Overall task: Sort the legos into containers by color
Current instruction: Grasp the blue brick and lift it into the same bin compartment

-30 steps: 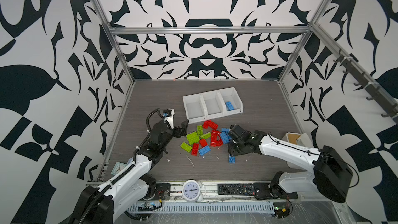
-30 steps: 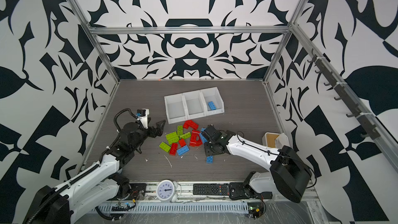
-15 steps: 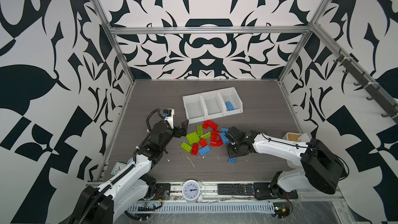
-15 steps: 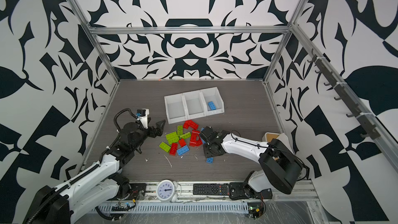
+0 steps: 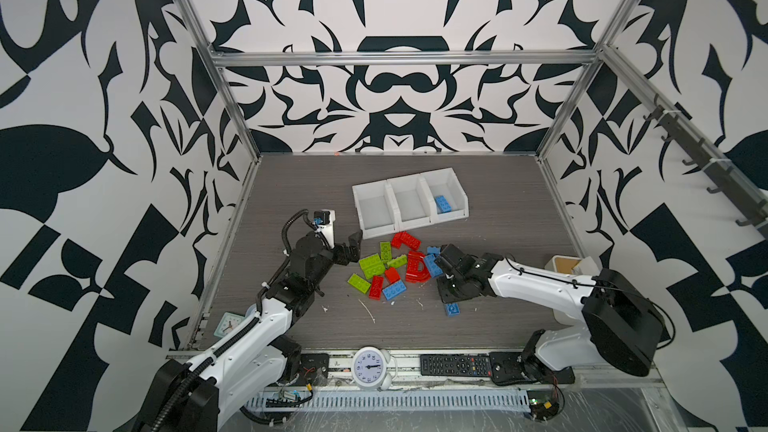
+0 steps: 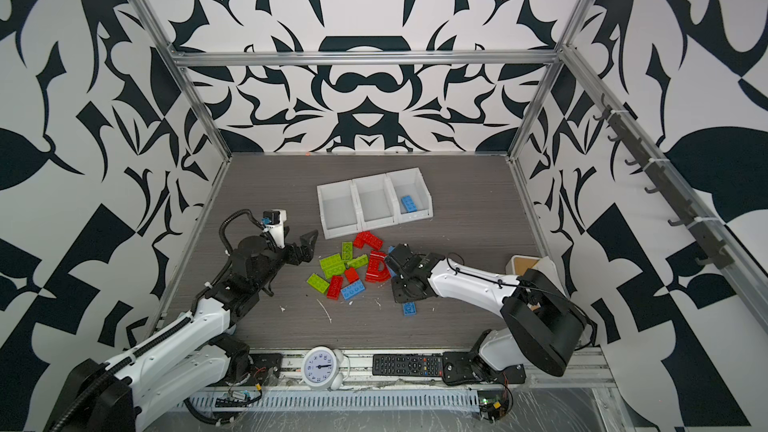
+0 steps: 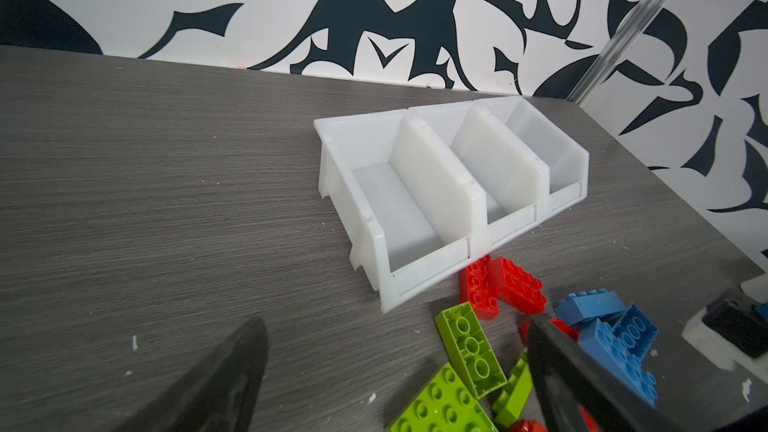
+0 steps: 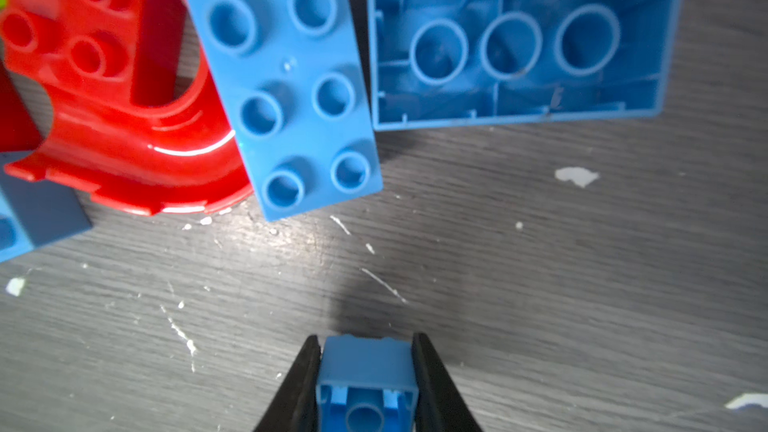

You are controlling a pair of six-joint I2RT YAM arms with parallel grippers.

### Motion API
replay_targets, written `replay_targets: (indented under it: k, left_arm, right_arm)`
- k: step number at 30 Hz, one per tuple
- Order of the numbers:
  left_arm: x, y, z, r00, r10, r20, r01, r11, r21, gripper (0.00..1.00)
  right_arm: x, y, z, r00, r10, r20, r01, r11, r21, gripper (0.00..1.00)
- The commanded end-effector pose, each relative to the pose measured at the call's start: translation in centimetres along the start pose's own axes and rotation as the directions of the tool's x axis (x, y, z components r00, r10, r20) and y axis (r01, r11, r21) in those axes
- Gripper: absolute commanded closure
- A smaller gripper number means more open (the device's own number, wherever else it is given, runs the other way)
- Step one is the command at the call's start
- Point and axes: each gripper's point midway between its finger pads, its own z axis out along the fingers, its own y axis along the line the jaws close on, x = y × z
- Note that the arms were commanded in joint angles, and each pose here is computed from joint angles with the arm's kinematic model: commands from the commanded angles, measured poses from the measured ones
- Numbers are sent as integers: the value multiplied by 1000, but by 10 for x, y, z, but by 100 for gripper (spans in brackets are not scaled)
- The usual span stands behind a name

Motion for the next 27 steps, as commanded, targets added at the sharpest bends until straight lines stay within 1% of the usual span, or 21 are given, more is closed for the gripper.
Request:
replay_targets:
  k: [1,3,5,12,16,18,20,24,27]
  left_arm:
    - [-5,4,-4,1000,-10,28,11,1000,-26,1]
    - [-6,4,-4,1000,-11,30,11,1000,-23,1]
    - [-6,4,-5,1000,-14,28,15,1000,-22,1]
    - [-4,2,-3,1000,-12,27,12,1000,-13,1]
    - [-4,-4,-1,1000,-13,21,12,1000,19,1]
    - [-3,-4,0,1000,-10,19,10,1000,25,1]
    - [-1,-4,2,1000,-9,12,9,1000,25,1]
    - [0,-6,5,1000,-4,-3,4,999,33,1]
    - [1,-7,5,1000,-3,-6,4,999,37,1]
  right_arm:
    - [-24,1,-22,996,-27,82,26,1000,15,72]
    - [-39,0,-34,992,-45,114,44,999,12,72]
    - [-57,1,-44,989,-55,139,58,998,-19,72]
    - [-145,-15,-88,953,-65,295,82,996,-45,73]
    - [-193,-28,-101,929,-64,364,97,993,-71,74]
    - [-216,-31,-105,915,-64,399,105,991,-83,74]
    - [-238,-36,-105,903,-81,421,119,991,-66,74]
    - [-276,-44,-99,892,-105,439,133,991,-32,74]
    - [-300,-50,-92,890,-101,445,130,991,-35,75]
